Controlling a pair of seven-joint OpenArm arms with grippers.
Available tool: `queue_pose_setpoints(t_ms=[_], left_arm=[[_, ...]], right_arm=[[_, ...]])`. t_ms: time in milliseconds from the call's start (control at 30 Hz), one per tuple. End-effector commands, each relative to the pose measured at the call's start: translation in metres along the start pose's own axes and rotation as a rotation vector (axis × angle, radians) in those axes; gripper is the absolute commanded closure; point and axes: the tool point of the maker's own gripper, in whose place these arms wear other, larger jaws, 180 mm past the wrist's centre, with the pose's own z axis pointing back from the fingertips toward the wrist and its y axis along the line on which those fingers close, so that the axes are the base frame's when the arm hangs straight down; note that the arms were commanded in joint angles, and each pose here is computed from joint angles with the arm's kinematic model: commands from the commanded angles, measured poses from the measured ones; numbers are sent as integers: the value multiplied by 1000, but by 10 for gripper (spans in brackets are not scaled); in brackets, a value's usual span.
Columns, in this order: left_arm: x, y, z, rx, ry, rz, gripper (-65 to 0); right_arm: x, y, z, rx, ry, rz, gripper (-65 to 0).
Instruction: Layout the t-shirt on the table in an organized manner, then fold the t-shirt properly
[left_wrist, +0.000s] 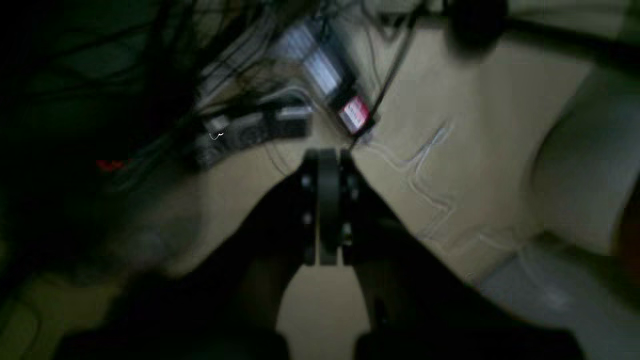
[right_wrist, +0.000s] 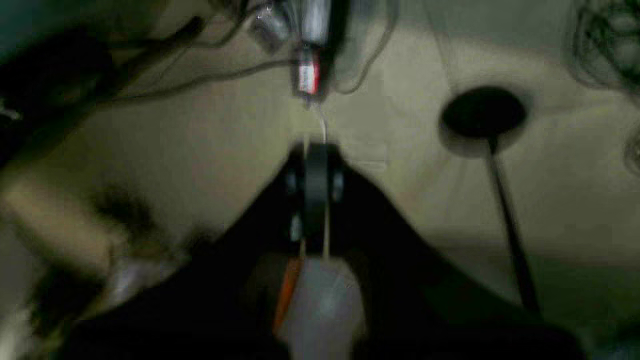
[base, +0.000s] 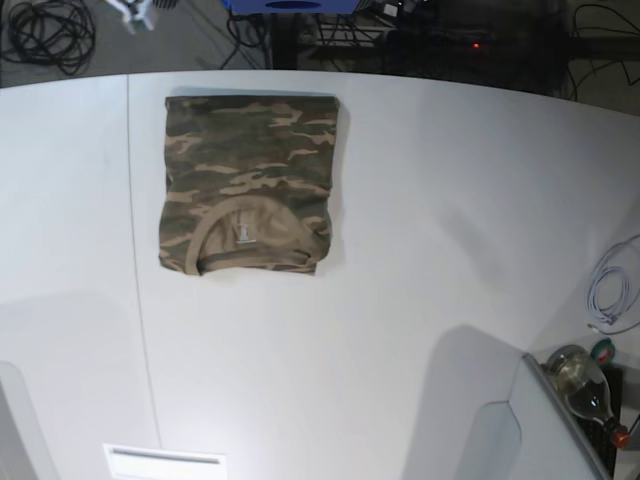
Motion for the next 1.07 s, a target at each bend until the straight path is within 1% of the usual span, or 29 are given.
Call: queue_pose_setpoints(t_ms=[0,33,100,133,167,200,233,267,300,333,367,400,500,567,600,667,767,833,900,1033], left_arm=[[-29,7,-6,3,42,45,0],[-42,13,-16,10,65,71,0],[-72,19,-30,19,123,135,0],[-77,23,-31,32,131,141,0],[-51,33,-39,56,52,115,0],[-18,43,-46,79,-58,66,0],[-1,50,-48,106,-118,33,0],[-1,57,-47,146,-119,17,0],[-4,64,-46,189,-100,5,0],[-13,71,-46,232,-51,-5,0],[-22,72,-46,253,5,-18,0],[-13,71,-53,259,13,-27,0],[-4,75,-60,269,53,-33,0],[6,79,-63,276,46,-36,0],[10,77,-66,273,38,-35,0],[13,72,-69,265,34,-29,0],[15,70,-70,266,30,-22,0],[11,66,-71,262,37,-11,0],[10,51,-76,239,38,0,0],[-17,35,-72,217,102,25,0]], right_arm=[[-13,6,-16,0,20,26,0],[-22,8,-32,-9,39,48,0],[-31,10,-61,-23,33,73,0],[-42,13,-74,-21,35,81,0],[-41,14,-83,-21,15,97,0],[-44,16,-89,-17,-8,102,0],[-46,19,-92,-11,-37,83,0],[-40,22,-93,-9,-84,67,0],[-31,24,-93,-6,-136,58,0],[-21,23,-91,-6,-191,59,0],[-16,23,-90,-6,-219,59,0],[-10,23,-90,-6,-233,63,0],[10,24,-91,-2,-256,81,0],[28,25,-90,0,-284,95,0],[32,18,-88,-11,-294,102,0],[39,8,-84,-26,-312,120,0],[53,2,-82,-34,-333,131,0],[52,-15,-78,-60,-331,141,0],[56,-28,-74,-80,-335,148,0],[56,-38,-72,-96,-332,153,0]])
